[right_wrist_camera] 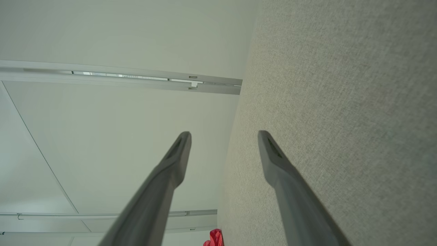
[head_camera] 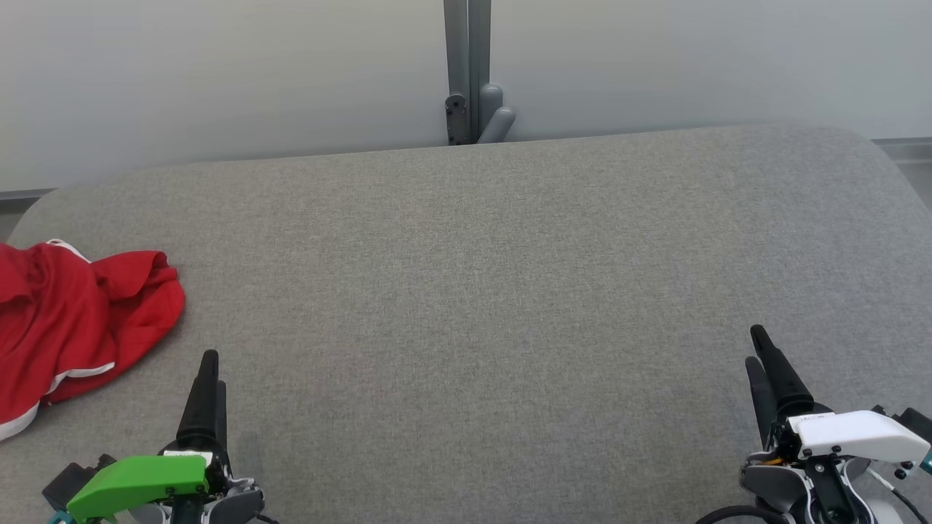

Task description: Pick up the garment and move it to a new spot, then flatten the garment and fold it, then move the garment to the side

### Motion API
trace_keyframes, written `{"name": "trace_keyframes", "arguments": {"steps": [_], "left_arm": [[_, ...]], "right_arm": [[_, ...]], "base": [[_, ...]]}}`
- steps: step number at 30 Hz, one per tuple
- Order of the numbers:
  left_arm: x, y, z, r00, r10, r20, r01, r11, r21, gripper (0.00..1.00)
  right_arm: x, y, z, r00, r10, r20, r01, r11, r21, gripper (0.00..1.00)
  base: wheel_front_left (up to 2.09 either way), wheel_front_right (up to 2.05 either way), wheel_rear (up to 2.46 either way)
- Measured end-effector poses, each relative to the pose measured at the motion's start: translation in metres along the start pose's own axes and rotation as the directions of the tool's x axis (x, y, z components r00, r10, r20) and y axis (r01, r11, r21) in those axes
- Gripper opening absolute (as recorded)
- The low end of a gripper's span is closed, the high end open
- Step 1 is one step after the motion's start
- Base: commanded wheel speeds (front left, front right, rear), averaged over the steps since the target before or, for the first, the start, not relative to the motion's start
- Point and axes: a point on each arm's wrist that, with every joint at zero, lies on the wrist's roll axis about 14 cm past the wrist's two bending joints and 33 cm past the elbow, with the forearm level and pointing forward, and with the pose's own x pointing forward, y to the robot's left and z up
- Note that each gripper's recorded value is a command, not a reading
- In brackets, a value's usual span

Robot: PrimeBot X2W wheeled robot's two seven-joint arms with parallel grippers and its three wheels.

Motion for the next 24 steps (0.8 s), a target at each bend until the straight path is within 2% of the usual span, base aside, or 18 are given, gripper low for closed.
{"name": "trace_keyframes", "arguments": {"steps": [6,11,19,24], "left_arm": [[0.001,0.0,0.0,1.0,0.005,0.007,-0.006,0.992,0.125,1.0],[0.001,0.001,-0.003,1.0,0.016,0.001,-0.015,0.967,0.253,1.0],[0.001,0.002,-0.006,1.0,0.029,0.001,-0.027,0.899,0.438,1.0],[0.001,0.002,-0.009,1.0,0.028,-0.004,-0.022,0.84,0.542,1.0]], "right_arm": [[0.001,0.008,0.002,1.0,0.022,0.003,-0.021,0.987,-0.156,1.0],[0.001,0.014,0.003,0.999,0.038,0.004,-0.034,0.949,-0.314,1.0],[0.001,0.018,-0.002,0.999,0.053,-0.008,-0.05,0.867,-0.497,1.0],[0.001,0.019,-0.003,0.998,0.061,-0.011,-0.056,0.815,-0.577,1.0]], "base": [[0.0,0.0,0.0],[0.0,0.0,0.0],[0.0,0.0,0.0],[0.0,0.0,0.0]]}}
